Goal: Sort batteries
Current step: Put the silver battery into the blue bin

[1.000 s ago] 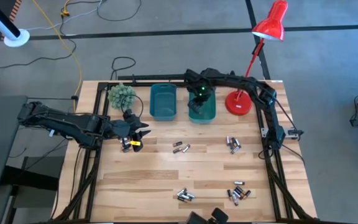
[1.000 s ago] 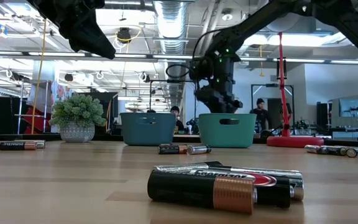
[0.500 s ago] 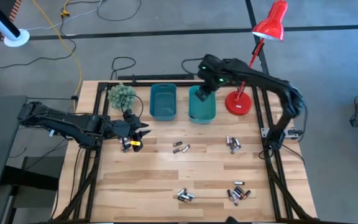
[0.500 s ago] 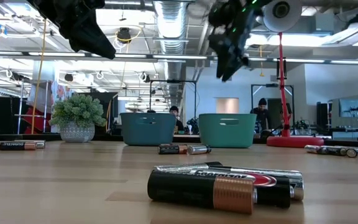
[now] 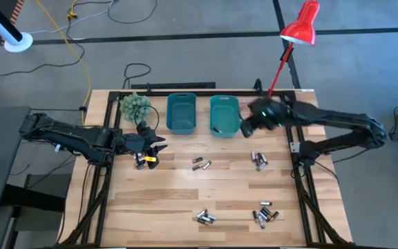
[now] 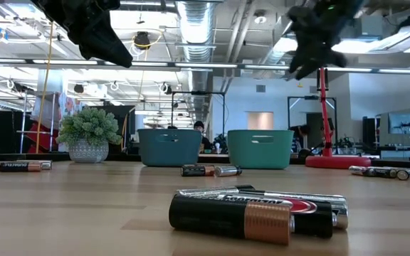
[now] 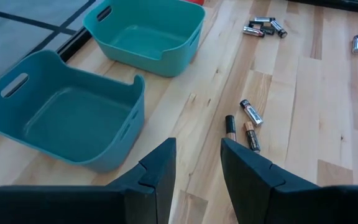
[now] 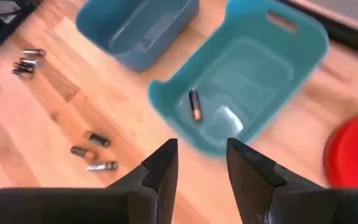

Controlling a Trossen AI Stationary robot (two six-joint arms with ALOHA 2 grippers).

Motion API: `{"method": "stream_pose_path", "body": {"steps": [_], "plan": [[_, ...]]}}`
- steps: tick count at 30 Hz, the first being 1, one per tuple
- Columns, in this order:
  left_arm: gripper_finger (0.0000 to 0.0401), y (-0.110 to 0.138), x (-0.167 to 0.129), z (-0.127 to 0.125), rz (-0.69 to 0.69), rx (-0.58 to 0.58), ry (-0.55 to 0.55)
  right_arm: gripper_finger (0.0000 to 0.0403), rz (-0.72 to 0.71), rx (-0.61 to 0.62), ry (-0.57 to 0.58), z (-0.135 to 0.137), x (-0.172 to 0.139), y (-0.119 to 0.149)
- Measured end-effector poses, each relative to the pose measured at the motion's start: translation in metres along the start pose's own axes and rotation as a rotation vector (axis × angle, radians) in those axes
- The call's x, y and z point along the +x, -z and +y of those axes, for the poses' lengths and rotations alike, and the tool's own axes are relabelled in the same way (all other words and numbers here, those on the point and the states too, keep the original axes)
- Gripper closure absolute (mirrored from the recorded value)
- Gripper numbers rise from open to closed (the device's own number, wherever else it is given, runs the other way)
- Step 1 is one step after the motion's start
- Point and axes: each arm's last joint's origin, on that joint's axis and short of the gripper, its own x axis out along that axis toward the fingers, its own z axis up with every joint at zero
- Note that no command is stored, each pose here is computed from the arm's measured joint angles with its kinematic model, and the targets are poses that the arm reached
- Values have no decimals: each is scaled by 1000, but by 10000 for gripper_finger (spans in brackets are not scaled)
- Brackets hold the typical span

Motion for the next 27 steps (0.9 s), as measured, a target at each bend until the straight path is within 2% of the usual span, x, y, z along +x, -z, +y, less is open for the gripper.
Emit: {"method": "stream_pose_path", "body": {"steps": [7, 14, 19, 22, 24, 27], "plan": [[277, 0, 0, 0, 2, -5, -10, 251, -10, 94, -32, -1, -13, 52], [277, 4, 0, 2, 36, -53, -30, 251, 6, 139, -25, 0, -10, 78], [278, 18, 1, 13, 217, -197, -53, 251, 27, 141, -41, 3, -9, 86], [278, 26, 2, 26, 322, -285, -127, 251, 27, 138, -50, 4, -10, 87], [278, 31, 2, 35, 391, -321, -186, 251, 26, 139, -50, 4, -10, 86], [278, 37, 1, 47, 494, -339, -215, 251, 24, 142, -54, 5, -10, 86]]}}
